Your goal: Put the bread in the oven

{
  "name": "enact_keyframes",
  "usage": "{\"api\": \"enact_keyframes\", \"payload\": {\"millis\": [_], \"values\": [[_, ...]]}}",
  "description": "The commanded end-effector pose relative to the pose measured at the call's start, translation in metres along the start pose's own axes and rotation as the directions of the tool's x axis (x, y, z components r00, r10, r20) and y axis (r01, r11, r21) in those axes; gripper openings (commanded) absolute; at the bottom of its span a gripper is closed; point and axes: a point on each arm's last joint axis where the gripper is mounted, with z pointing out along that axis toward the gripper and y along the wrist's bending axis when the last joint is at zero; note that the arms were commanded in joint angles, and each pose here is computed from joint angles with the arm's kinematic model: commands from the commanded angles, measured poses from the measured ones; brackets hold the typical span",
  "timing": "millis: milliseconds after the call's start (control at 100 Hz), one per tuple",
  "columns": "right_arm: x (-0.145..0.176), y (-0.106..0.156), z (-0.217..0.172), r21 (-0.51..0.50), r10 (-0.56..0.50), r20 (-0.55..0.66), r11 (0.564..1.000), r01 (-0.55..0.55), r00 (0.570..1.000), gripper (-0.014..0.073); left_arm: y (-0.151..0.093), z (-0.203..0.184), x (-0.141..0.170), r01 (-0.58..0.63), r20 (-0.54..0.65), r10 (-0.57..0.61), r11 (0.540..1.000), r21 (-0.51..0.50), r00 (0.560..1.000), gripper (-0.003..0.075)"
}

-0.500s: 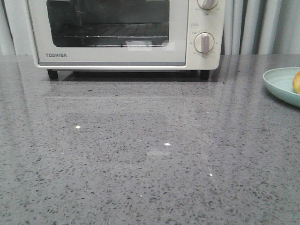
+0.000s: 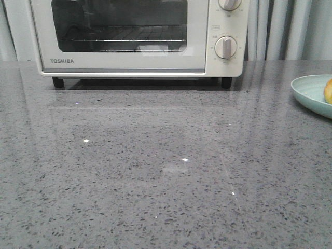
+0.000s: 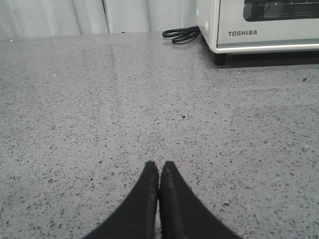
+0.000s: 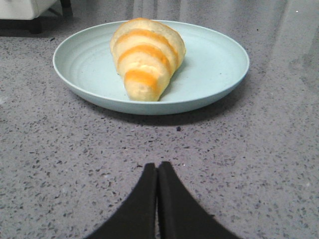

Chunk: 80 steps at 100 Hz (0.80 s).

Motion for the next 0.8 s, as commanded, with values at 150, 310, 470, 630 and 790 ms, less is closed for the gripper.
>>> {"api": "enact_keyframes", "payload": {"millis": [150,310,470,630,790], "values": [[0.006,0.000,0.001,0.000,0.001,0.012,1.000,-0.001,1.000,-0.0057,-0.002,0.000,-0.002,0.003,0.100,-0.005,1.000,0.022,0.995,-0.0022],[0.004,0.000,0.001,-0.001,0.001,0.036,1.000,-0.001,0.999,-0.0057,-0.002,0.000,-0.003,0.003,0.108,-0.005,1.000,0.023,0.994,-0.0021],[-0.013,0.002,-0.001,-0.033,0.088,0.215,0.996,-0.083,0.973,-0.0057,-0.004,-0.003,-0.015,0.060,0.239,-0.072,0.997,0.057,0.968,-0.0022],[-0.025,0.001,-0.004,-0.037,0.089,0.348,0.996,-0.082,0.933,-0.0057,-0.004,-0.007,-0.029,0.121,0.388,-0.149,0.988,0.096,0.910,-0.0021],[-0.044,-0.001,-0.014,-0.042,0.089,0.557,0.996,-0.079,0.826,-0.0057,-0.002,-0.009,-0.032,0.189,0.414,-0.222,0.975,0.118,0.883,-0.0021]]}}
